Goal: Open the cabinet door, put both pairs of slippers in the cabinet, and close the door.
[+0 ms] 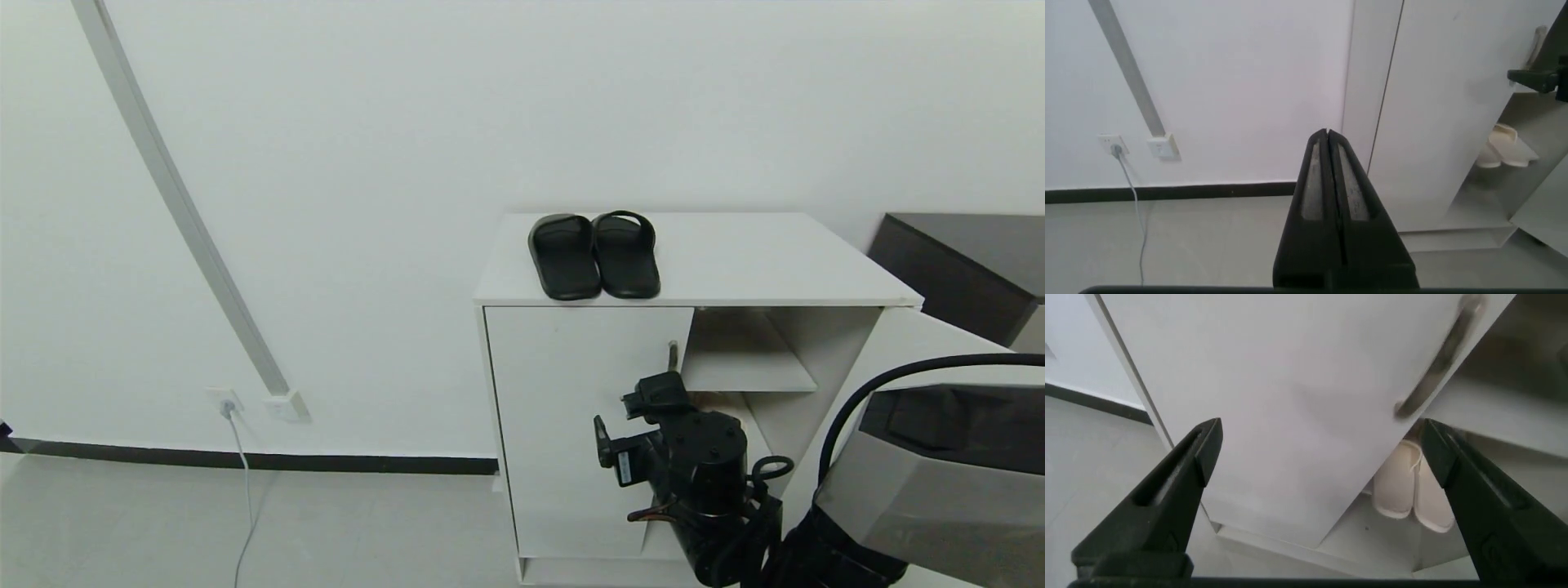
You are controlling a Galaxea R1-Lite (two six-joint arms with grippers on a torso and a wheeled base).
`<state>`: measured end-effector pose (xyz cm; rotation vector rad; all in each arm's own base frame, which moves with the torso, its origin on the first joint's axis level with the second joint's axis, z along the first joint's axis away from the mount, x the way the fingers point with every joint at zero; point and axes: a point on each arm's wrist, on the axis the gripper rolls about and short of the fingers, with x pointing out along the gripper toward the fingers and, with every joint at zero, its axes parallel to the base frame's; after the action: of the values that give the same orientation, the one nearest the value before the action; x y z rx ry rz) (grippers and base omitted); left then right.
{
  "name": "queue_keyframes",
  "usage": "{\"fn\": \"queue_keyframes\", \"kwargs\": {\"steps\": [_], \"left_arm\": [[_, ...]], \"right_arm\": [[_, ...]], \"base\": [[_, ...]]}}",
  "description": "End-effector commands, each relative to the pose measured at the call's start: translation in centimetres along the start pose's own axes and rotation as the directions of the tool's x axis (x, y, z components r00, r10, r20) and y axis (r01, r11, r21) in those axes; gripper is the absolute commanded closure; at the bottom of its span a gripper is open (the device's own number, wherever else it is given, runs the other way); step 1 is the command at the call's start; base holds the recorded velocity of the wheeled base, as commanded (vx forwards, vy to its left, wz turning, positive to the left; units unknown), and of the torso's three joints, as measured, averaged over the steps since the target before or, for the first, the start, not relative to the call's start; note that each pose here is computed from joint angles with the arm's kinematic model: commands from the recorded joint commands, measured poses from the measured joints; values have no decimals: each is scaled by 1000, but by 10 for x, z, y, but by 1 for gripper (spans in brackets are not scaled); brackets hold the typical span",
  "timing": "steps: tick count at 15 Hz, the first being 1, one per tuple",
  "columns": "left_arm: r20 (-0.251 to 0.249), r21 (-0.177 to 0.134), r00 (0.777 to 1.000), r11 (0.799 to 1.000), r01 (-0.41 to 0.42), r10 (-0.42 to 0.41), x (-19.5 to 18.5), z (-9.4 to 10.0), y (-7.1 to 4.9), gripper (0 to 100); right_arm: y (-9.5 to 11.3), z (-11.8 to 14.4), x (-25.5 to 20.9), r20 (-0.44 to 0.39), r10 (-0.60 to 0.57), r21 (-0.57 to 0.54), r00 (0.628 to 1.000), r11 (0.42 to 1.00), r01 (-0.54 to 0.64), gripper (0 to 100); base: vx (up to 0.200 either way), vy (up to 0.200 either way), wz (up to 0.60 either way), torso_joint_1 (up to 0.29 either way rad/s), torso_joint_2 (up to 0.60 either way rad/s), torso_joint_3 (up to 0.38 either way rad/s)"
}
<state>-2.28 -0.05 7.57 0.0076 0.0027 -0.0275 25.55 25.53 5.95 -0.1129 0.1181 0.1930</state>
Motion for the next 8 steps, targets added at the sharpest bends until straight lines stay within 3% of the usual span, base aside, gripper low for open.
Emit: {"fn": "queue_keyframes", "kwargs": {"steps": [1,8], "left_arm": [[0,0,1000,1000,2,-2,0,0,0,100],[0,2,1000,1000,2,-2,0,0,0,100]], "right_arm": [[0,-1,0,-2,0,-2,1000,1000,0,0],[2,-1,-1,0,6,-1,1000,1000,-6,0]], "base": [[0,0,0,212,-535,-325],[0,0,0,244,-569,-330]]}}
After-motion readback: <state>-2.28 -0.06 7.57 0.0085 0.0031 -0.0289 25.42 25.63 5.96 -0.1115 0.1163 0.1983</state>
